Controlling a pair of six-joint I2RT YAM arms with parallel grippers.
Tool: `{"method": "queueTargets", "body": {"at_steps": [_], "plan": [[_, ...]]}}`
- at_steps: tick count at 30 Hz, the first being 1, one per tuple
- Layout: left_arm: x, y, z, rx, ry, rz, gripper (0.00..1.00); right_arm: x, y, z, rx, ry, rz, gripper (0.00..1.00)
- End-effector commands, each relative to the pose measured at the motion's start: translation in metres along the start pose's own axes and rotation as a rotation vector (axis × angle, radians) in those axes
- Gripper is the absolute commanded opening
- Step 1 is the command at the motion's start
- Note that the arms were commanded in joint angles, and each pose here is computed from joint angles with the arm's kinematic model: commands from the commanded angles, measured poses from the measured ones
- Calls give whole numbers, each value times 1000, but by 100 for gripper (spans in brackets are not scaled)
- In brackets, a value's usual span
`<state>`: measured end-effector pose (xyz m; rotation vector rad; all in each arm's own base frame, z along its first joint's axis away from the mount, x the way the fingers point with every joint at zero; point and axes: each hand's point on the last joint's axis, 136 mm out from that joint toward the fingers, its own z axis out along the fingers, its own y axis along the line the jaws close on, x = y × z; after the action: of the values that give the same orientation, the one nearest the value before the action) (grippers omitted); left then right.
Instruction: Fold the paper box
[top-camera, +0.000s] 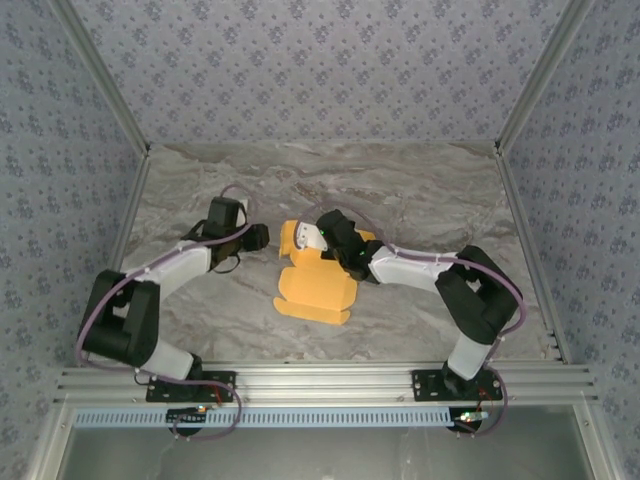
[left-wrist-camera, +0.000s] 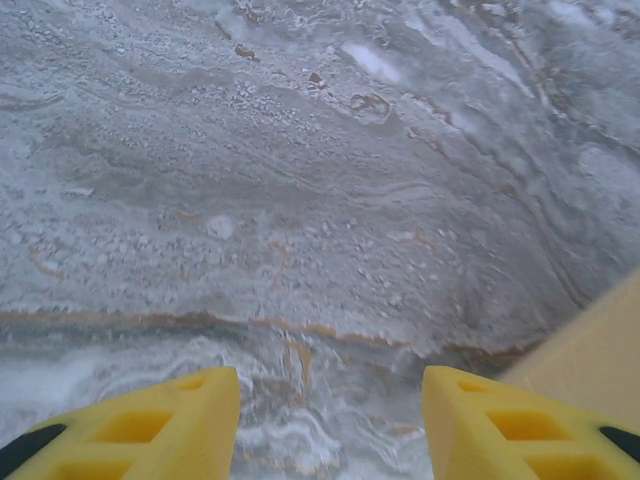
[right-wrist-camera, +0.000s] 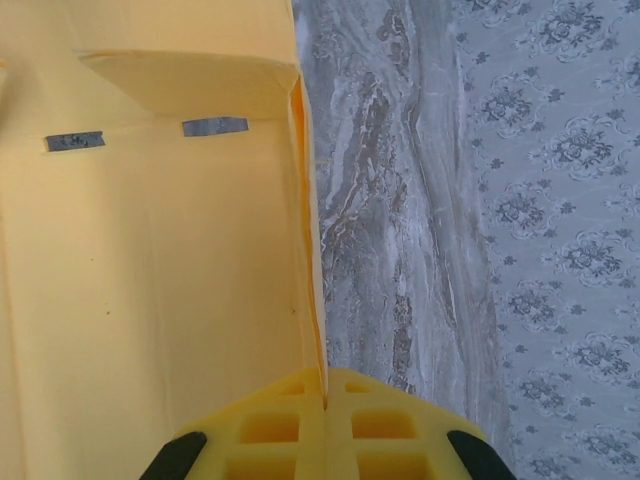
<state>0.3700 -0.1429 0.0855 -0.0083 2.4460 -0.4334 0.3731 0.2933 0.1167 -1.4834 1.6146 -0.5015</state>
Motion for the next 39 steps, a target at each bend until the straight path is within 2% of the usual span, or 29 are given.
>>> {"method": "queueTargets", "body": {"at_steps": [1,5,10,21,39], "plan": [[-3,4,17,-26,44,33,50,-10,-16,3,63,1,-21,0],[7,-14,35,68,103,47,49,-11,-20,4,72,3,-22,0],[13,-33,38,174,93,72,49,-13,-24,3,89,0,-21,0],[18,-54,42,316,73,136,48,-16,-26,3,120,1,-55,0],[24,-79,32,455,39,231,50,-18,-27,4,105,-7,-55,0]]}}
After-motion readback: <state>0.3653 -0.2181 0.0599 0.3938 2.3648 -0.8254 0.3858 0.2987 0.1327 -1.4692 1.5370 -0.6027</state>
